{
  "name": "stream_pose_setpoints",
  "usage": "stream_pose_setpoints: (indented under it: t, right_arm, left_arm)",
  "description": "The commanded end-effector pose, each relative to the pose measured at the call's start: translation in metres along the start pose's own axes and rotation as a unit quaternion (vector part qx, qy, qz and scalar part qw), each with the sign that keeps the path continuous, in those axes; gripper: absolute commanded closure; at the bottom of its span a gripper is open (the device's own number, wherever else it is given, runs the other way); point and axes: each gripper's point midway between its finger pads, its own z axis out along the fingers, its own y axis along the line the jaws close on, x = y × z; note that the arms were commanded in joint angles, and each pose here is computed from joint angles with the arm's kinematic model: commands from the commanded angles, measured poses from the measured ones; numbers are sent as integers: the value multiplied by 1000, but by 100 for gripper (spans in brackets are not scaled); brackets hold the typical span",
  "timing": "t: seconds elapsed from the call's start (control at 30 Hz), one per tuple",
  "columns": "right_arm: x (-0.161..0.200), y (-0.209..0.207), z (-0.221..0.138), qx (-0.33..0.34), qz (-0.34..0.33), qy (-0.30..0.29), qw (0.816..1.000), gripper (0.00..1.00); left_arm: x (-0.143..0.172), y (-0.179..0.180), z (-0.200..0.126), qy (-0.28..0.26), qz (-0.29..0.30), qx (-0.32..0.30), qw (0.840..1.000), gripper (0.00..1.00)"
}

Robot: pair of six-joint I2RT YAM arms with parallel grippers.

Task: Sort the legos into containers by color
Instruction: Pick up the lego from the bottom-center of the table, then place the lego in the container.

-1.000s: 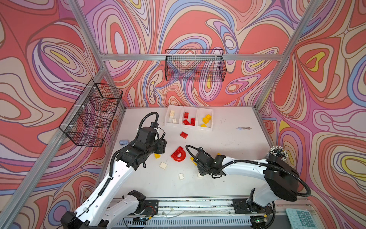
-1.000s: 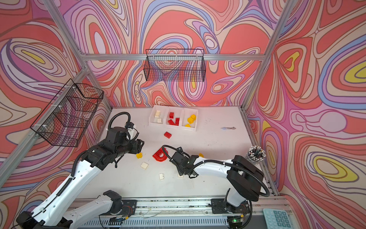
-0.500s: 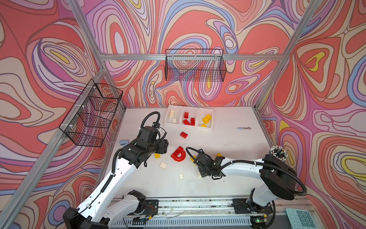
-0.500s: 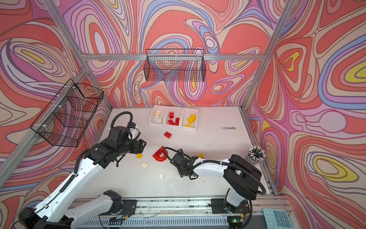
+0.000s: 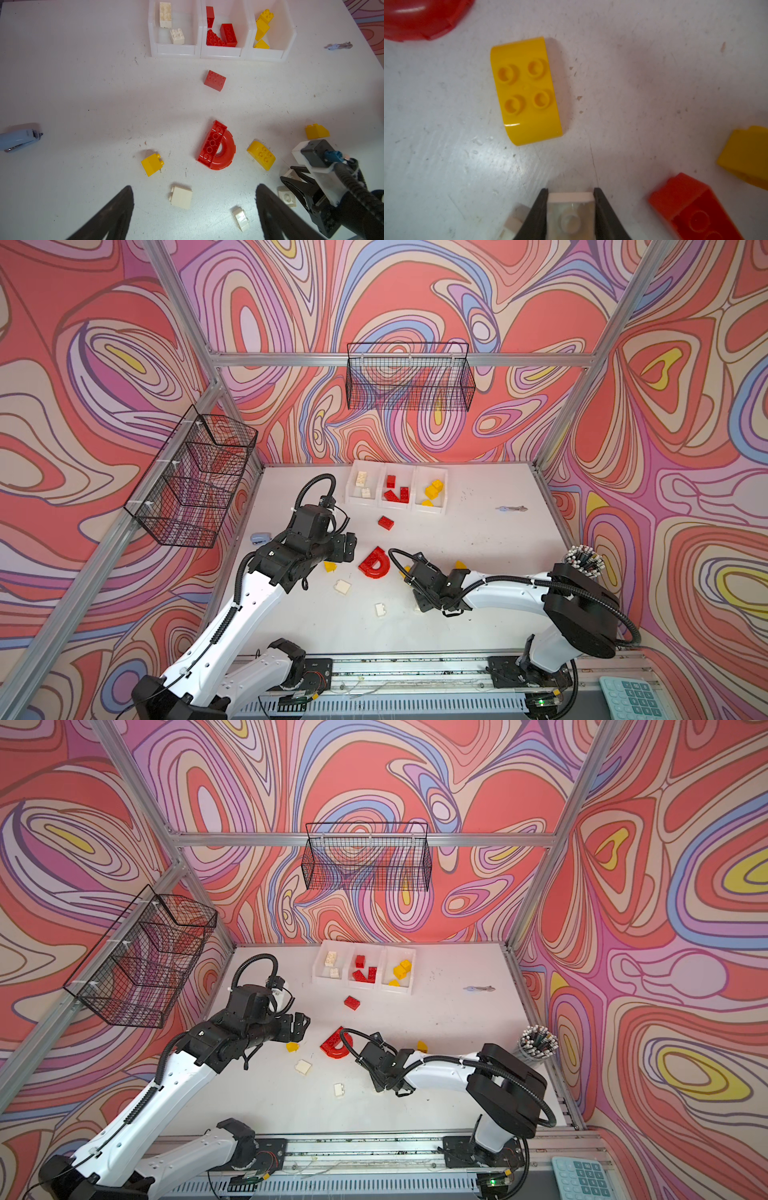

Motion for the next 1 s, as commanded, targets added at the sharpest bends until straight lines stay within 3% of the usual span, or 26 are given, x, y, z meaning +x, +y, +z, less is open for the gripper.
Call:
stream_pose_setpoints:
  t: [0.0,0.3,0.7,0.97]
  right_arm:
    - [2,-1,-3,9,2,4,1000,78]
    - [-39,14,-18,-5,-1,-42,999,79]
    - [-145,67,-17,-34,-40,-115,992,80]
    - [-217,69,-9,-88,-8,-149,985,81]
  left_arm:
    - [2,5,1,0,-6,-11,1000,6]
    - [1,6,-2,-7,-6,-13,1000,0]
    - [-1,12,-7,-19,-3,-28,999,0]
    - [-1,14,-7,-23,-2,-31,999,0]
